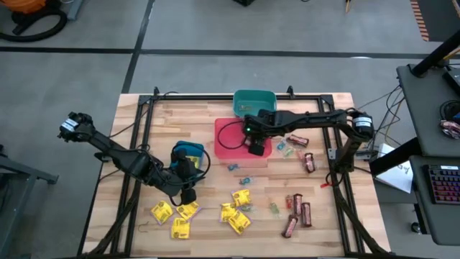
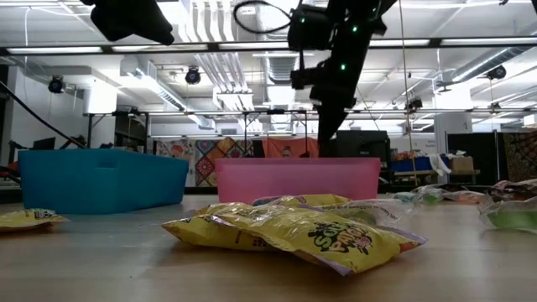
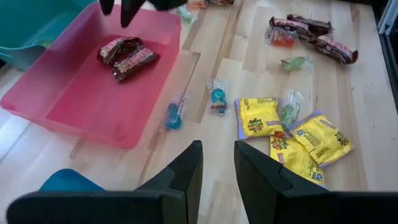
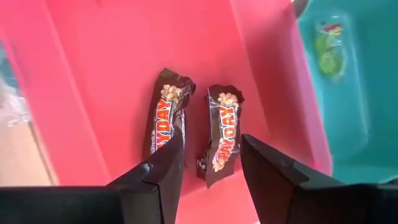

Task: Sort candy
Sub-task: Put the yellow candy into the blue bin

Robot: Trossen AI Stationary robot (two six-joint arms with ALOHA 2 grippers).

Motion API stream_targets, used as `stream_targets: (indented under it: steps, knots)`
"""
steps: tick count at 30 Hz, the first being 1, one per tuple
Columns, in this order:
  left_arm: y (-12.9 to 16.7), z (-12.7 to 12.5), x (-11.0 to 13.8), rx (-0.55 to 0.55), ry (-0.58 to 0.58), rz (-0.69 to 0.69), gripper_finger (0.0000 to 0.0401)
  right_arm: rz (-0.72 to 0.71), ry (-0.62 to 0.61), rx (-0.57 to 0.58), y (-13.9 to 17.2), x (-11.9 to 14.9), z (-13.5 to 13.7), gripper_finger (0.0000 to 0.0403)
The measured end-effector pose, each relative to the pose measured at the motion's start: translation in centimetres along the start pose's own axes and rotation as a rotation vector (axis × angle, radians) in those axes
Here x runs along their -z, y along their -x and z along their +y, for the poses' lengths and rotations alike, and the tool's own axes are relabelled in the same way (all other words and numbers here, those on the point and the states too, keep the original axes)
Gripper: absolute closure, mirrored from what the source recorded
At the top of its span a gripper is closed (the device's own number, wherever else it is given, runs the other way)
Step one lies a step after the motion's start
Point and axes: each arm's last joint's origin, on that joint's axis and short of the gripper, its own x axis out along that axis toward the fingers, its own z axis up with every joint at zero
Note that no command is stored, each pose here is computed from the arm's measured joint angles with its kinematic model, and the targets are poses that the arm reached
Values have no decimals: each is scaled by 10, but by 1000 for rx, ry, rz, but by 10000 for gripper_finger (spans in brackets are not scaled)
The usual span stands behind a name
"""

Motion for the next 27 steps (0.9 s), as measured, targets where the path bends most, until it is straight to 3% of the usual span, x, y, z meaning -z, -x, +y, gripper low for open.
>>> stream_targets:
  steps: [5, 12, 20, 27]
  knots:
    - [0, 0, 1, 8, 21, 20, 324, -85, -37, -27, 33, 2, 4, 251]
    - [-1, -3, 5, 91, 63, 101, 324, -185, -45, -173, 77, 10, 24, 259]
    - [-6, -33, 30, 315, 150, 392, 324, -198, 16, -247, 107, 28, 58, 259]
    - [-11, -65, 67, 307, 321, 655, 324, -191, 67, -284, 116, 37, 80, 254]
